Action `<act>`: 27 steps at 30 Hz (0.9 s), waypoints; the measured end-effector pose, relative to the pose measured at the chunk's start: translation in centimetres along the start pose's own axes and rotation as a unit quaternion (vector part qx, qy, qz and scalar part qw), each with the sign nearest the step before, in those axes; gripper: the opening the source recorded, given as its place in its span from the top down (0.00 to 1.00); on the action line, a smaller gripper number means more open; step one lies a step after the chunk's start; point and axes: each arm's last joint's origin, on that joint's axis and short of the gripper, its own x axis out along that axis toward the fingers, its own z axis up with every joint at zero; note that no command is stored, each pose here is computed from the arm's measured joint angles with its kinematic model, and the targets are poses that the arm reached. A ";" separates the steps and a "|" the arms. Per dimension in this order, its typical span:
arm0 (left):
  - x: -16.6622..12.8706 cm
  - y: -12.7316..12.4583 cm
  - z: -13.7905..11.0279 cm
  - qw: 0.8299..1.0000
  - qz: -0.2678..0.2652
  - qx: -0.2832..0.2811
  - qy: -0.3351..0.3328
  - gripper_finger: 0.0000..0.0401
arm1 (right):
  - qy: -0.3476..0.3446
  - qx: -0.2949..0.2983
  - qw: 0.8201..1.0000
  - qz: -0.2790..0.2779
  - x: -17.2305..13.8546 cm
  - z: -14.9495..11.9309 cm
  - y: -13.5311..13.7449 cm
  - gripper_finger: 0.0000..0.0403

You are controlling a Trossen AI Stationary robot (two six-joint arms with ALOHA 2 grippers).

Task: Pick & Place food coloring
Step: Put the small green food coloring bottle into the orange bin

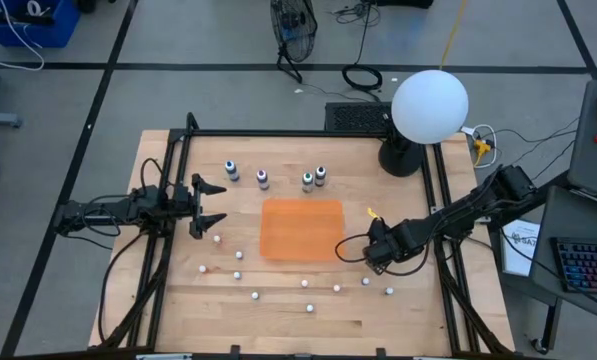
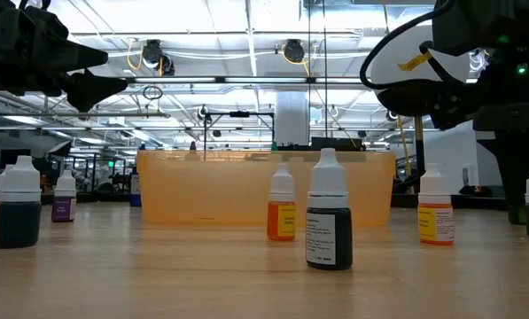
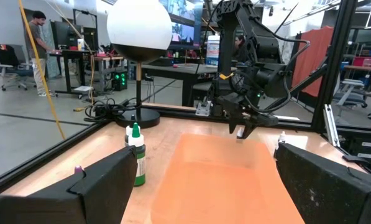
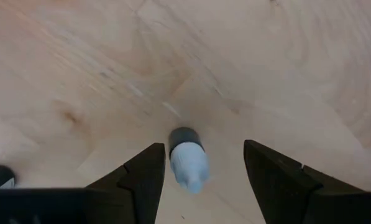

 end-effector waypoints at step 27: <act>0.0 0.0 0.0 1.000 0.000 0.000 0.000 0.06 | -0.066 -0.097 0.993 0.033 -0.3 0.7 1.0 0.88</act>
